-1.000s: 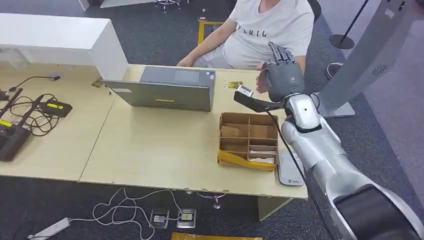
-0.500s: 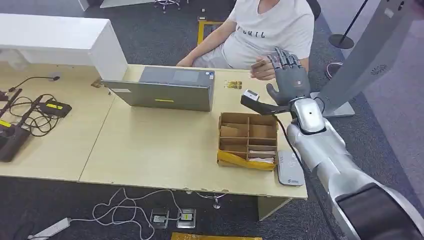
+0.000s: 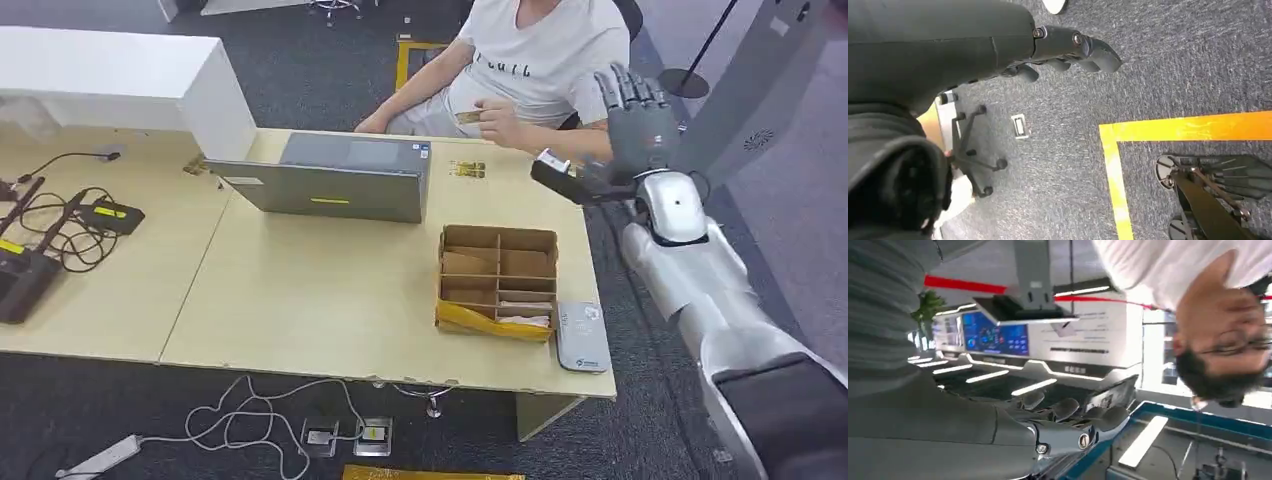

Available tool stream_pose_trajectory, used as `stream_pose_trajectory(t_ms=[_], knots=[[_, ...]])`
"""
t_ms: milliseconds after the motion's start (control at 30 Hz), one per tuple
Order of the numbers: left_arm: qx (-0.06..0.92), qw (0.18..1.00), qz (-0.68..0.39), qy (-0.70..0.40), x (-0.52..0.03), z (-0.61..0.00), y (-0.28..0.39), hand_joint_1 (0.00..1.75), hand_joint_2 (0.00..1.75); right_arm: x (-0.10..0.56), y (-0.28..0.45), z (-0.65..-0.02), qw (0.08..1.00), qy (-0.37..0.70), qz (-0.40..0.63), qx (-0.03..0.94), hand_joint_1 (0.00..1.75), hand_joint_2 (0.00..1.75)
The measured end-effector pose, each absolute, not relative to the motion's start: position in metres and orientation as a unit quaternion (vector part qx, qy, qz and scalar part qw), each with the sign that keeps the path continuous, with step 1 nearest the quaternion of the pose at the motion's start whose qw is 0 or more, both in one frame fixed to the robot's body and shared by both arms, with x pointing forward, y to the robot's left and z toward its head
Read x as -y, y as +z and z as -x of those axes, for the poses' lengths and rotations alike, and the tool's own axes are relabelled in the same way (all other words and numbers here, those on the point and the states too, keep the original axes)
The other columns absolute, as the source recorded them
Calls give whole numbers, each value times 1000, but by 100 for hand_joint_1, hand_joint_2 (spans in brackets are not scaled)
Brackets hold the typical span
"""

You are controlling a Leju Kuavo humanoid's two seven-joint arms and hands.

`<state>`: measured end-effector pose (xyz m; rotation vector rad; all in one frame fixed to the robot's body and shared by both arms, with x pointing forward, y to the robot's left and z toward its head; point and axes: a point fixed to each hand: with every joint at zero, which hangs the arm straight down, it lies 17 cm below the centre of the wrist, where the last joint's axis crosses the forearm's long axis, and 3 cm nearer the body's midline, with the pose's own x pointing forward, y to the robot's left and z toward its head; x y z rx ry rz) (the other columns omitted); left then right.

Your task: Pass the card to the sensor for recognition and then transmit it.

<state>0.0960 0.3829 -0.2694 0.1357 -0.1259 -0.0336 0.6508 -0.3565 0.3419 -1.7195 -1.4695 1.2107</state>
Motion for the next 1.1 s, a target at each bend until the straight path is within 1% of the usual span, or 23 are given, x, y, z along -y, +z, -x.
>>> stream_pose_trajectory(t_ms=[33, 100, 200, 267, 400, 467, 567, 667, 700, 767, 800, 900, 1033, 1100], knots=[[62, 996, -66, -16, -383, -95, -270, 0, 0, 383, 347, -651, 298, 453, 647, 535, 0, 175], [61, 996, -65, -14, -382, -93, -270, 0, 0, 452, 350, -647, 358, 446, 649, 502, 0, 175], [57, 996, -63, -11, -381, -87, -271, 0, 0, 550, 355, -623, 427, 407, 663, 461, 0, 175], [56, 996, -63, -4, -381, -86, -271, 0, 0, 616, 347, -598, 488, 365, 673, 419, 0, 175], [57, 996, -67, 9, -383, -88, -271, 0, 0, 719, 303, -530, 593, 291, 655, 367, 0, 175], [56, 996, -68, 11, -382, -87, -271, 0, 0, 749, 279, -501, 618, 275, 646, 354, 0, 175], [58, 995, -73, 26, -383, -90, -271, 0, 0, 774, 236, -463, 659, 252, 614, 354, 0, 175], [54, 995, -75, 46, -379, -90, -272, 0, 0, 797, 167, -404, 729, 144, 566, 357, 0, 175], [51, 995, -75, 52, -376, -89, -273, 0, 0, 802, 138, -380, 757, 86, 539, 358, 0, 0], [43, 994, -76, 63, -369, -85, -274, 0, 0, 806, 83, -329, 796, -41, 478, 368, 0, 0], [41, 994, -79, 67, -369, -83, -275, 0, 0, 804, 63, -311, 804, -89, 455, 373, 0, 0], [39, 991, -96, 87, -370, -83, -275, 0, 0, 801, 12, -250, 802, -222, 415, 368, 0, 0], [45, 986, -112, 114, -373, -86, -275, 0, 0, 786, -47, -167, 788, -318, 455, 268, 0, 0], [49, 982, -125, 130, -377, -88, -274, 0, 0, 766, -75, -123, 775, -369, 478, 187, 0, 0]])
